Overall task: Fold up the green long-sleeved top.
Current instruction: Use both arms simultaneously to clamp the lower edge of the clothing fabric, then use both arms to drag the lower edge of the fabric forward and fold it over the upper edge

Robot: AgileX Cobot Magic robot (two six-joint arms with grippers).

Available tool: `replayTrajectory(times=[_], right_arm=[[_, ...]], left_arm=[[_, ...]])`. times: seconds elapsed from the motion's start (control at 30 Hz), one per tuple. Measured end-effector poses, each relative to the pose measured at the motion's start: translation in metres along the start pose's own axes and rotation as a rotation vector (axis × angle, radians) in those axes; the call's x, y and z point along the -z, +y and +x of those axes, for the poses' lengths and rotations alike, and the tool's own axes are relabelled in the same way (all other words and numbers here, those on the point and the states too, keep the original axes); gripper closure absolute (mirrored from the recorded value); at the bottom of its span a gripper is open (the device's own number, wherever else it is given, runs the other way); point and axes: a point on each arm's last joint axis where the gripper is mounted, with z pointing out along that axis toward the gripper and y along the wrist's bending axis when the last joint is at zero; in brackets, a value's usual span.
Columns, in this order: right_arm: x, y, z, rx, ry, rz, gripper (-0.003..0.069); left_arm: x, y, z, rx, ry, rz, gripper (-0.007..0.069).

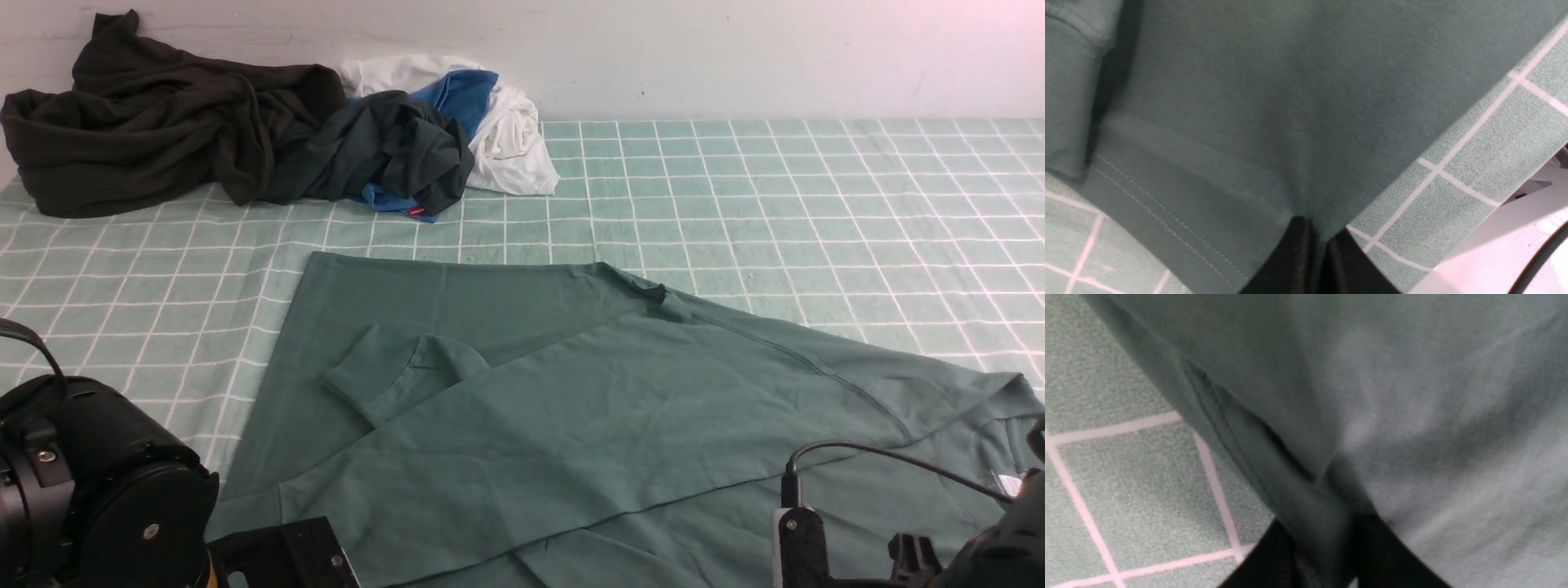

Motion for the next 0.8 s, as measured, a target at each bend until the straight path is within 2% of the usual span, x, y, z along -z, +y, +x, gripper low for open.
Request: replayTrajectory(times=[0.13,0.2,0.33,0.37,0.4,0.47,0.5,0.53,0.67,0.8], right_arm=[[0.003,-0.003,-0.001,0.013,0.006,0.015,0.0617],[0.012,-0.008,-0.002,0.023,0.016,0.032,0.0631],[0.050,-0.043,-0.010,0.041,0.021,0.177,0.0633],[0.050,-0.043,-0.009,0.038,0.024,0.178,0.0633],[0.067,-0.065,-0.011,-0.011,-0.005,0.243,0.0633],[0.082,-0.092,-0.009,-0.083,-0.053,0.305,0.0633],[0.084,-0.094,-0.010,-0.085,-0.060,0.309,0.0633],[0.094,-0.121,-0.008,-0.149,-0.105,0.351,0.0633],[0.099,-0.169,-0.013,-0.228,-0.173,0.372,0.0633],[0.085,-0.209,-0.020,-0.272,-0.206,0.375,0.0633]], left_arm=[[0.000,0.001,0.000,0.007,-0.002,0.000,0.0620],[0.003,0.004,-0.001,0.026,-0.012,-0.006,0.0620],[0.035,0.031,-0.011,0.116,-0.098,-0.090,0.0620],[0.037,0.032,-0.012,0.116,-0.105,-0.097,0.0620],[0.055,0.049,-0.016,0.160,-0.151,-0.141,0.0620],[0.075,0.069,-0.021,0.199,-0.203,-0.188,0.0619],[0.078,0.071,-0.021,0.204,-0.212,-0.195,0.0619],[0.094,0.093,-0.030,0.229,-0.256,-0.231,0.0618],[0.116,0.141,-0.056,0.247,-0.332,-0.307,0.0618],[0.112,0.189,-0.093,0.231,-0.345,-0.369,0.0618]])
